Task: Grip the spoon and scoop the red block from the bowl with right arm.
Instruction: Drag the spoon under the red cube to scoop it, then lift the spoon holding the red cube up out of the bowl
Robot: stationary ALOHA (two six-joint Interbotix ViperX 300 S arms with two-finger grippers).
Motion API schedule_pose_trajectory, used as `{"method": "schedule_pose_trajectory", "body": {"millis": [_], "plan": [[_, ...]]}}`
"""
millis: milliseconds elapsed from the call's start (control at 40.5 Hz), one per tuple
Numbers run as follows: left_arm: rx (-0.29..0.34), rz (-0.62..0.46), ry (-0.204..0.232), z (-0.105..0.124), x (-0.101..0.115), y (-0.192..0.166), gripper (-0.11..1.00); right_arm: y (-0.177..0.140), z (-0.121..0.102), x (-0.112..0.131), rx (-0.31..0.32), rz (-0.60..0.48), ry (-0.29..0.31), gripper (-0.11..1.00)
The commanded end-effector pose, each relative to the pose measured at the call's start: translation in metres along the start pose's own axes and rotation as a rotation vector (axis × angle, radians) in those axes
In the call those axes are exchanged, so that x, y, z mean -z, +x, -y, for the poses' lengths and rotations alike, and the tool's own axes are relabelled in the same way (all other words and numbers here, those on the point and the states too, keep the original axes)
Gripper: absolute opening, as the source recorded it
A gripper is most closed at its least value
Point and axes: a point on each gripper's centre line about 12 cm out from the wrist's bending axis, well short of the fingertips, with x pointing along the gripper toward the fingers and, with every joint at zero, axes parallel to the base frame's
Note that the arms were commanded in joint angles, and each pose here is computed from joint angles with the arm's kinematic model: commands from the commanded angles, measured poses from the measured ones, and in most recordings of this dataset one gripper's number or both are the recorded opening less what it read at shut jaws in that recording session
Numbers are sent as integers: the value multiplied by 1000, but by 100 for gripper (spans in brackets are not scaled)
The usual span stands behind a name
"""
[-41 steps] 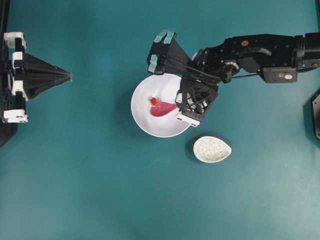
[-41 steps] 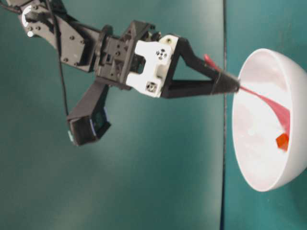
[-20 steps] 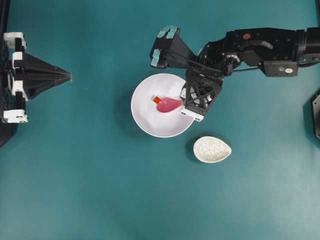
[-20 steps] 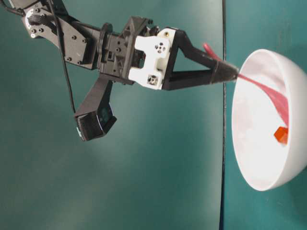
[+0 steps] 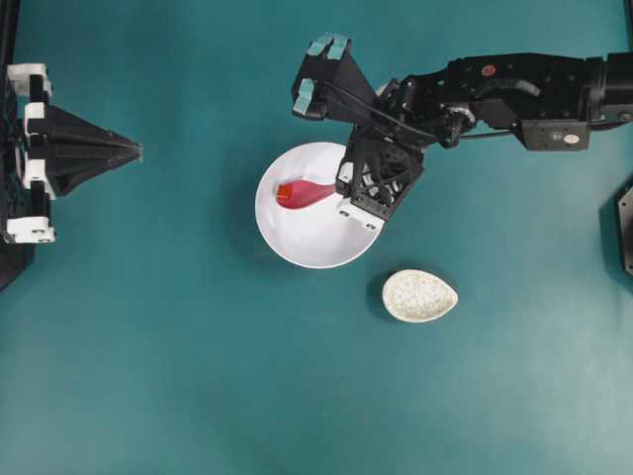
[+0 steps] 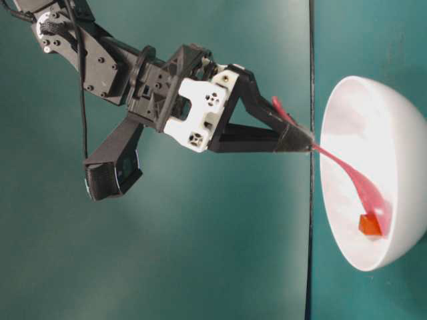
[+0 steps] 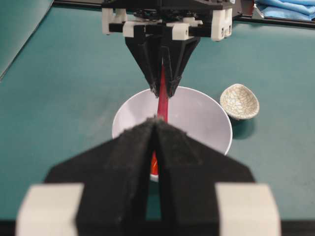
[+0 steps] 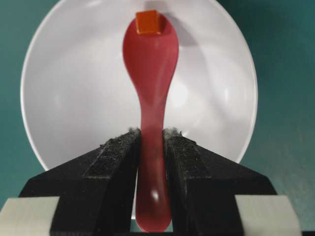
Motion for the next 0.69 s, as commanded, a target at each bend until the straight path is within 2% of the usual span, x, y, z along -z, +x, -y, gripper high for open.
{"method": "schedule_pose_trajectory", "body": {"millis": [0,321,469,666], "plan": [[-3,22,0,0,-8,1,0,-16,-4,-11,-13,67,5,24],[-2,20,-11,0,-7,1,0,-18,-8,0,-20,82,-9,24],[-3,17,-11,-1,-7,2,0,-21,-12,11,-31,132,-12,24],[-3,18,-12,-1,-7,2,0,-31,-16,32,-54,255,-30,24]]}}
